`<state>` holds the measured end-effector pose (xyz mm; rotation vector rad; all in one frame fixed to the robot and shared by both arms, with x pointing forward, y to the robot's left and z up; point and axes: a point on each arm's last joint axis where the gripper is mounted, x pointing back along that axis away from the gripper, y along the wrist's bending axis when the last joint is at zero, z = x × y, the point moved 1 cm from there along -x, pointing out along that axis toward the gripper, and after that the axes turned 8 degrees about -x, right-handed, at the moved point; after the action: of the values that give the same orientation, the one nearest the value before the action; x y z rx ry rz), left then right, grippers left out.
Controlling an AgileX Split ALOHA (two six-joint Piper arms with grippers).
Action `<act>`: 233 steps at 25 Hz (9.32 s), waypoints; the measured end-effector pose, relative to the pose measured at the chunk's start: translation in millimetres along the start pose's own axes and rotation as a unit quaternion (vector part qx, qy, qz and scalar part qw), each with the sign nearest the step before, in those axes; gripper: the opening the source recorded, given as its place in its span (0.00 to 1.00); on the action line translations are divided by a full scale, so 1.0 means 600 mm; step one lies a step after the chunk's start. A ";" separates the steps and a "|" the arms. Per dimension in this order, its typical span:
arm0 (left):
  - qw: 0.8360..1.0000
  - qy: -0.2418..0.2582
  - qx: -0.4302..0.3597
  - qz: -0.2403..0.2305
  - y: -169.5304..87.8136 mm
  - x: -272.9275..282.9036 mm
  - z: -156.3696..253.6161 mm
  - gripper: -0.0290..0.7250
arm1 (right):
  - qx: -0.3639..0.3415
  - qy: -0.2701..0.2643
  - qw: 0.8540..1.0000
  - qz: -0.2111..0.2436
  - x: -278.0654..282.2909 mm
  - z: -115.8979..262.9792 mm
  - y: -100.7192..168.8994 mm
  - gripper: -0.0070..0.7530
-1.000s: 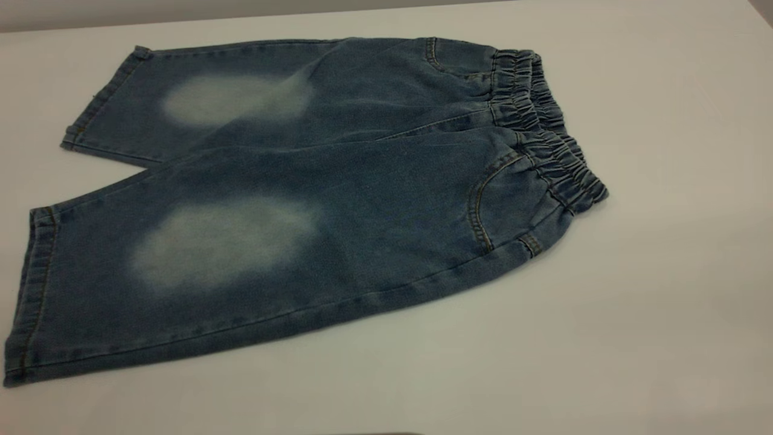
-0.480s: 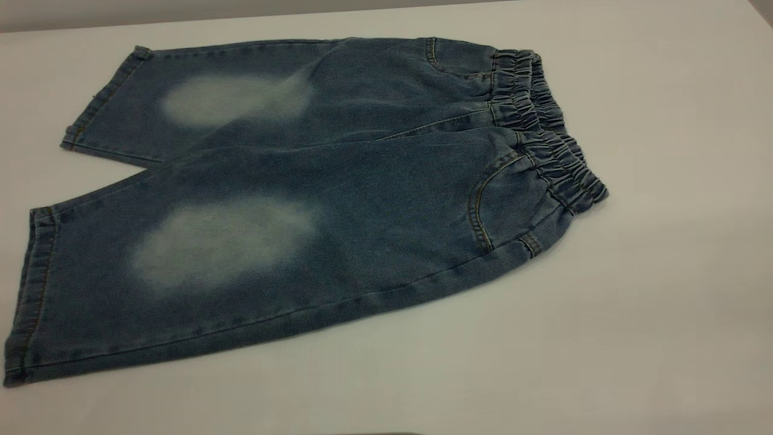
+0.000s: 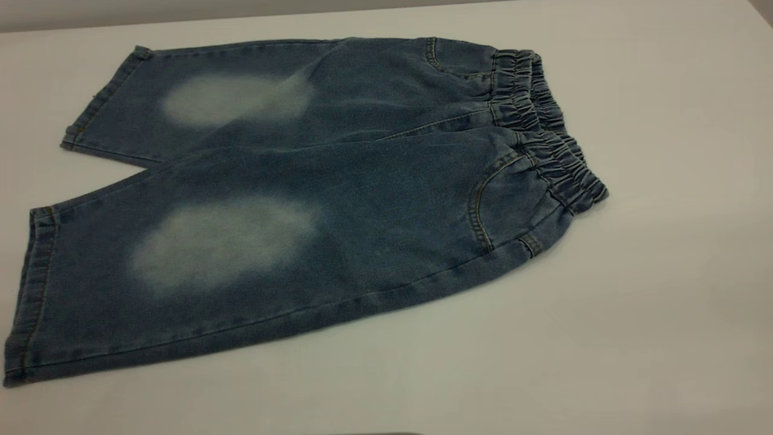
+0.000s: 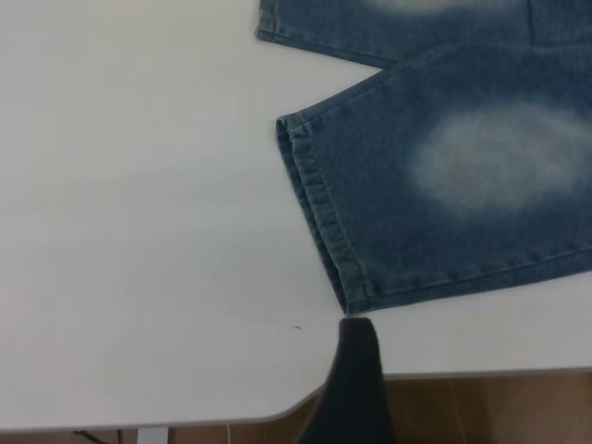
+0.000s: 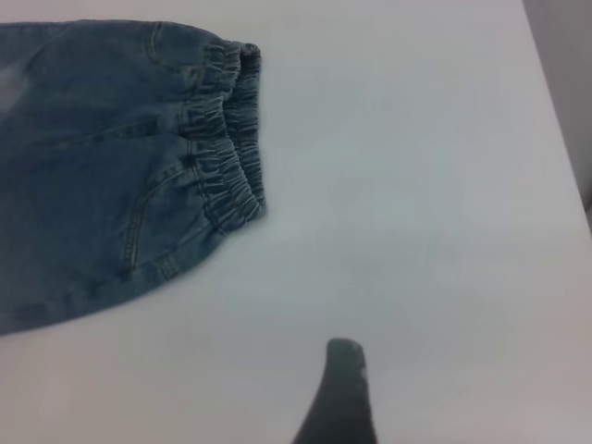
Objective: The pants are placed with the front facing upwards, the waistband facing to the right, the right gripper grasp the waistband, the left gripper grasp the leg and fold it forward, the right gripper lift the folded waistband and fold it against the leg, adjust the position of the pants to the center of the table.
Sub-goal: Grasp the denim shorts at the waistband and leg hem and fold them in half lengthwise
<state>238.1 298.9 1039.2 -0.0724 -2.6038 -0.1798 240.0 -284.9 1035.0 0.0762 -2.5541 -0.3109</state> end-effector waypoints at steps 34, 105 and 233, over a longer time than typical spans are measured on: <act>0.992 0.064 -0.028 0.109 -0.001 -0.152 -0.186 0.82 | -0.016 0.131 0.991 0.027 -0.138 -0.129 0.006 0.66; 0.939 0.218 -0.092 0.248 -0.079 -0.392 -0.141 0.82 | -0.185 0.390 0.882 -0.188 -0.699 0.018 -0.011 0.66; 0.862 0.292 -0.397 0.121 -0.039 -0.422 -0.008 0.09 | -0.211 0.431 0.851 -0.214 -0.628 -0.036 0.021 0.06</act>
<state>456.6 271.0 911.8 -0.5402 -1.7461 -1.0018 568.8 -232.4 857.1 0.5026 -1.5099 -0.7954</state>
